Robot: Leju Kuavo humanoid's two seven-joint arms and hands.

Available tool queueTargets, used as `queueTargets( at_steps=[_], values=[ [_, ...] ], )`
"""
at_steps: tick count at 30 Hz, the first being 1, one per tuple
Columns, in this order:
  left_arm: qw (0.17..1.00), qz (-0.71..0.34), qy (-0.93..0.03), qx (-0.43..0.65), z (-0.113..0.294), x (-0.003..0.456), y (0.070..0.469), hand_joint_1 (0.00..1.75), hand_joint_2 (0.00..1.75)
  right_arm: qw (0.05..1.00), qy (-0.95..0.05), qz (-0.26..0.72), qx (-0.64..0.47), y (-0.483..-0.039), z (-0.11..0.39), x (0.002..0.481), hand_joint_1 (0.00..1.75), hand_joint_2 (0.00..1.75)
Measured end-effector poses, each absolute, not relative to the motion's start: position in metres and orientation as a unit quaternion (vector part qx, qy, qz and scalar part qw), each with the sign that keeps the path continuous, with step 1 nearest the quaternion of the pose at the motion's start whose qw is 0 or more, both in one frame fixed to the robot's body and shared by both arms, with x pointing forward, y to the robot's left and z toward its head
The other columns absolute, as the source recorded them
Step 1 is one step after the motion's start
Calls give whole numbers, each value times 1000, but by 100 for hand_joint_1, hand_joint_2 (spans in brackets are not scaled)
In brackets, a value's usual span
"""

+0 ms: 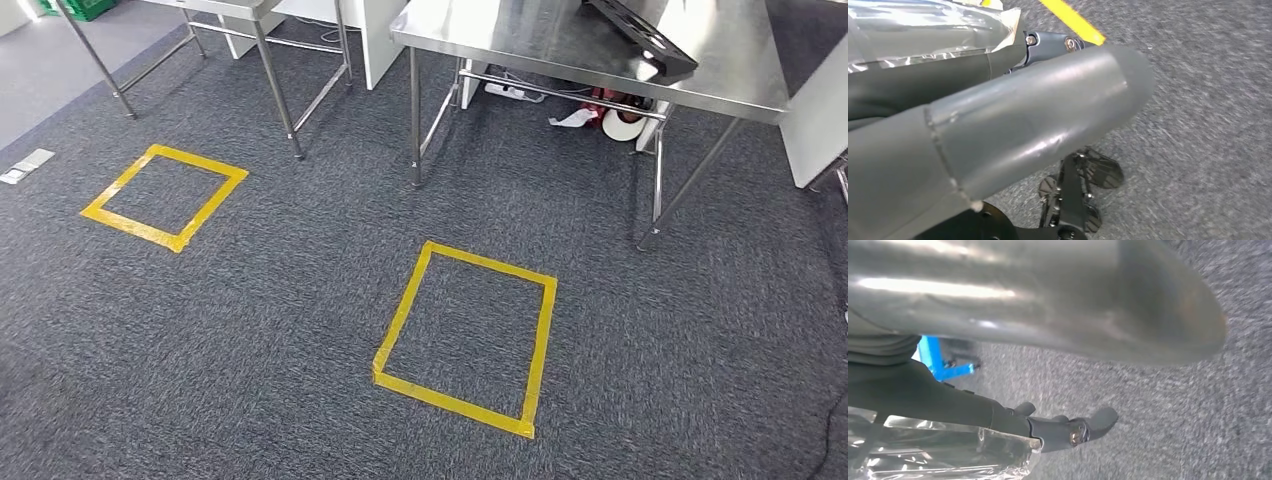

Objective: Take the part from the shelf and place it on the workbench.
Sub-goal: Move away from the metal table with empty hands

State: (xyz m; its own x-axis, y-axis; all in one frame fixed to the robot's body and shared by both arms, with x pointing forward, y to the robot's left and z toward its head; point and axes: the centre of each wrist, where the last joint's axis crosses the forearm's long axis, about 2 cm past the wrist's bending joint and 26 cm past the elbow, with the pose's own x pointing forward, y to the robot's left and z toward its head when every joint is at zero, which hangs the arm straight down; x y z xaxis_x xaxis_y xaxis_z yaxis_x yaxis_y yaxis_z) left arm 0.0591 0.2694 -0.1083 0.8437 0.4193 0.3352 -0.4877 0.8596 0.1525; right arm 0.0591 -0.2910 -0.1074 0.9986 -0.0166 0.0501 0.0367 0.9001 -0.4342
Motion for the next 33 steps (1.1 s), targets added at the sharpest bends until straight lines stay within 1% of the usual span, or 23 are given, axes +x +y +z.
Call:
queueTargets(
  at_steps=[7,25,33],
  values=[
    [956,241,-125,112,-108,56,259,0,0,973,-15,-4,-229,-295,-108,57,0,0],
    [954,254,-111,113,-108,55,253,0,0,972,-14,14,-233,-291,-107,59,0,0],
    [946,285,-91,122,-108,52,250,0,0,969,-9,56,-242,-289,-108,56,0,0]
  ],
)
